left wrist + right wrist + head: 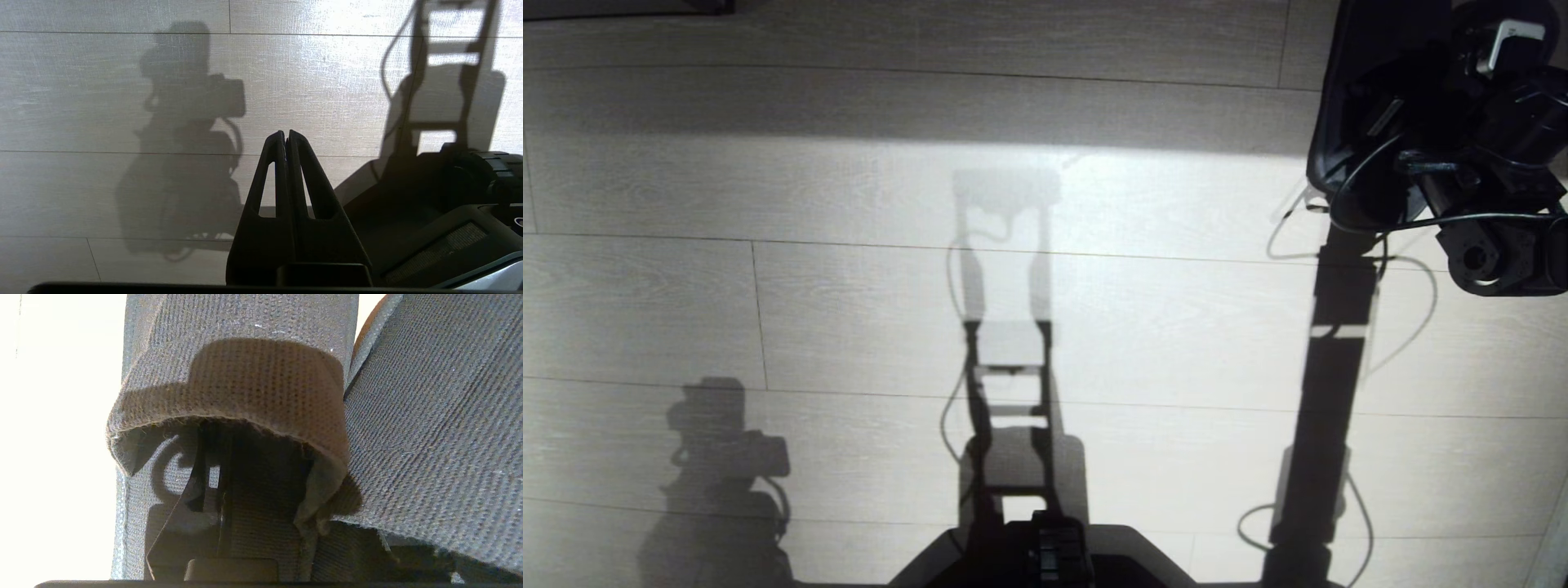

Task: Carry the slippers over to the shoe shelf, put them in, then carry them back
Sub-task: Pick up the slippers on the floor

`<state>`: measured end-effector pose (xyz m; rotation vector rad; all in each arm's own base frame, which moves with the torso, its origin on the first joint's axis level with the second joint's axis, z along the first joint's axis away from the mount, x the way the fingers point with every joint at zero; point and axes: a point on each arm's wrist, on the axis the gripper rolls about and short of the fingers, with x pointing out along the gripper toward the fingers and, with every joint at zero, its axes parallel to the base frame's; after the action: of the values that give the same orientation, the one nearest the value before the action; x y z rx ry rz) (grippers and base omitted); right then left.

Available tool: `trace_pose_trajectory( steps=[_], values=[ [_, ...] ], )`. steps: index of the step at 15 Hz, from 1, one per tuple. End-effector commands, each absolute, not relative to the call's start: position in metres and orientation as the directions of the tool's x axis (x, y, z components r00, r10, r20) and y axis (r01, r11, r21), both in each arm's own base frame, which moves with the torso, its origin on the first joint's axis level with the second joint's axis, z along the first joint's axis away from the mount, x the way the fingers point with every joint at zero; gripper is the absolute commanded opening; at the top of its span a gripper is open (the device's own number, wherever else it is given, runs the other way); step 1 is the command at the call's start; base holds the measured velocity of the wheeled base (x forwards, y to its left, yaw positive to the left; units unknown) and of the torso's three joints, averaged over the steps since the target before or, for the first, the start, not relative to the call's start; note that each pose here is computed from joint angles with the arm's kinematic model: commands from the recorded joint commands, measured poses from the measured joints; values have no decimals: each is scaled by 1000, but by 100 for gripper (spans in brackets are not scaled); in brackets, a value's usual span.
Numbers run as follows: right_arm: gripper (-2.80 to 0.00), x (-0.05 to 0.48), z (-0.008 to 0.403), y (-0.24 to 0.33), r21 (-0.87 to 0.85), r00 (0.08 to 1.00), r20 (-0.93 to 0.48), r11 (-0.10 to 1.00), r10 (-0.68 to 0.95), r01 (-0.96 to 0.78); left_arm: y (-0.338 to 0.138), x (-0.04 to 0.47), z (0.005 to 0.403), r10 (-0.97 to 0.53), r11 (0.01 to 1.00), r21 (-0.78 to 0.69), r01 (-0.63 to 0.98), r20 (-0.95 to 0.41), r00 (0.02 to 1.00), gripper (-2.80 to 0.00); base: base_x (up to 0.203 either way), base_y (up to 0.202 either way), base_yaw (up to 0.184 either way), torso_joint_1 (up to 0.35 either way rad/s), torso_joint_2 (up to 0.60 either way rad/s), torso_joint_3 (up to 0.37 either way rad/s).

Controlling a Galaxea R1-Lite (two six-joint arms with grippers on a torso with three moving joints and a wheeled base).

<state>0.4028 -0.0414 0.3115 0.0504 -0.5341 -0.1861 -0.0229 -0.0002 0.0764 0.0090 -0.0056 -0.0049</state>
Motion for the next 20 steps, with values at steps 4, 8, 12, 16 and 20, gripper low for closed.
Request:
trace_pose_trajectory(
  steps=[4, 8, 12, 16, 20],
  values=[
    [-280, 379, 329, -40, 106, 827, 529, 982, -191, 160, 0, -23, 76, -5, 1000, 9, 5, 6, 1000, -280, 0, 0, 0, 0, 0, 0],
    [-280, 354, 339, -37, 108, 823, 535, 982, -189, 156, 0, -23, 76, -5, 1000, 9, 5, 6, 1000, -280, 0, 0, 0, 0, 0, 0],
    [-280, 344, 343, -36, 106, 819, 542, 983, -186, 152, 0, -23, 76, -5, 1000, 9, 5, 6, 1000, -280, 0, 0, 0, 0, 0, 0],
    [-280, 331, 351, -34, 105, 810, 556, 983, -185, 152, 0, -23, 76, -5, 1000, 9, 5, 6, 1000, -280, 0, 0, 0, 0, 0, 0],
    [-280, 306, 355, -31, 100, 813, 555, 984, -178, 148, 0, -23, 76, -5, 1000, 9, 5, 6, 1000, -280, 0, 0, 0, 0, 0, 0]
  ],
)
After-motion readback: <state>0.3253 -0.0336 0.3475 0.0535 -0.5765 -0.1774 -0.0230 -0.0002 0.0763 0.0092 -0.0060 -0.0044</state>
